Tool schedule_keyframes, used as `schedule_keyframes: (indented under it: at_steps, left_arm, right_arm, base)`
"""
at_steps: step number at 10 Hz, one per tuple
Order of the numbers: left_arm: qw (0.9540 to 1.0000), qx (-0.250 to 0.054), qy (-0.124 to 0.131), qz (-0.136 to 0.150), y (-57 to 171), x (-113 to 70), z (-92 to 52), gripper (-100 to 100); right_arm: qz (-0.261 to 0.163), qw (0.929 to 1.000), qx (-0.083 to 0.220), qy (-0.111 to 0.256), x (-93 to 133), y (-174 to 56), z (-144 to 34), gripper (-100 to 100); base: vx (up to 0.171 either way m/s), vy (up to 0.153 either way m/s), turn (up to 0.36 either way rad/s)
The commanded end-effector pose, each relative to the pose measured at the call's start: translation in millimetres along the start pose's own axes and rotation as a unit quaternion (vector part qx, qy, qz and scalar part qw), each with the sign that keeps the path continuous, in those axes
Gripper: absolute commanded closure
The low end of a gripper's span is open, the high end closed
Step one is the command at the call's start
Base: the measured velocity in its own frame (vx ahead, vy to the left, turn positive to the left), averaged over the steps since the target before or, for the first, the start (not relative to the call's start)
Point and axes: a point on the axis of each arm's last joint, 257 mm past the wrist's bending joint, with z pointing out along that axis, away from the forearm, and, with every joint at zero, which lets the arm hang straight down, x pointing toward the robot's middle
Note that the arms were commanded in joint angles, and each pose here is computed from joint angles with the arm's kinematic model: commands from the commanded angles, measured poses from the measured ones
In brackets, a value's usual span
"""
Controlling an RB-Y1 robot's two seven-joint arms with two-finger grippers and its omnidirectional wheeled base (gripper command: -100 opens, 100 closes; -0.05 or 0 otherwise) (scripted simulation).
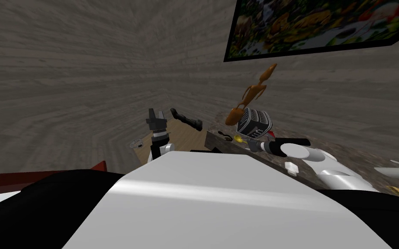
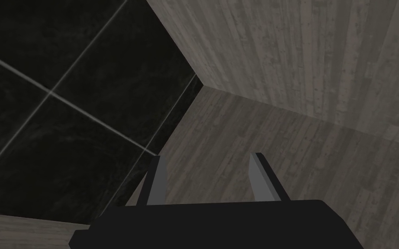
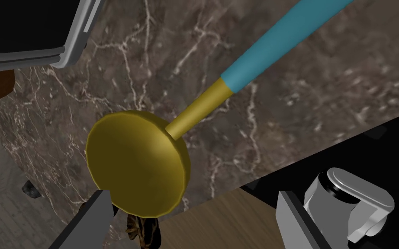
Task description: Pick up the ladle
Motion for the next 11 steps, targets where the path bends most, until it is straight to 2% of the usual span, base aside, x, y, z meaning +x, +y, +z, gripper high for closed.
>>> schedule_keyframes:
  at_steps: [1, 2, 3, 4, 9, 10, 11]
  left_arm:
    - [1.0, 0.0, 0.0, 0.0, 0, 0.0, 0.0, 0]
    - [1.0, 0.0, 0.0, 0.0, 0, 0.0, 0.0, 0]
    - [1.0, 0.0, 0.0, 0.0, 0, 0.0, 0.0, 0]
    - [1.0, 0.0, 0.0, 0.0, 0, 0.0, 0.0, 0]
    - [1.0, 0.0, 0.0, 0.0, 0, 0.0, 0.0, 0]
    - [1.0, 0.0, 0.0, 0.0, 0, 0.0, 0.0, 0]
    - [1.0, 0.0, 0.0, 0.0, 0, 0.0, 0.0, 0]
  right_arm:
    - [0.018, 0.9998, -0.006, -0.001, 1, 3, -2.5, -100]
    - [0.011, 0.9999, -0.004, -0.001, 1, 2, -1.4, -100]
    - [0.013, 0.9999, -0.004, -0.001, 1, 2, -1.6, 0]
    - [0.02, 0.9998, -0.003, 0.003, 7, 4, 1.7, -100]
    - [0.05, 0.9986, -0.002, 0.018, 32, 14, 15.1, -100]
    - [0.046, 0.9988, -0.002, 0.016, 28, 13, 14.4, -100]
    - [0.047, 0.9988, -0.002, 0.017, 28, 13, 14.8, 100]
  base:
    - [0.002, 0.002, 0.042]
    - [0.0, 0.0, 0.0]
    - [0.0, 0.0, 0.0]
    - [-0.024, 0.009, 0.116]
    - [-0.051, 0.019, 0.138]
    - [-0.021, 0.007, 0.029]
    - [0.0, 0.0, 0.0]
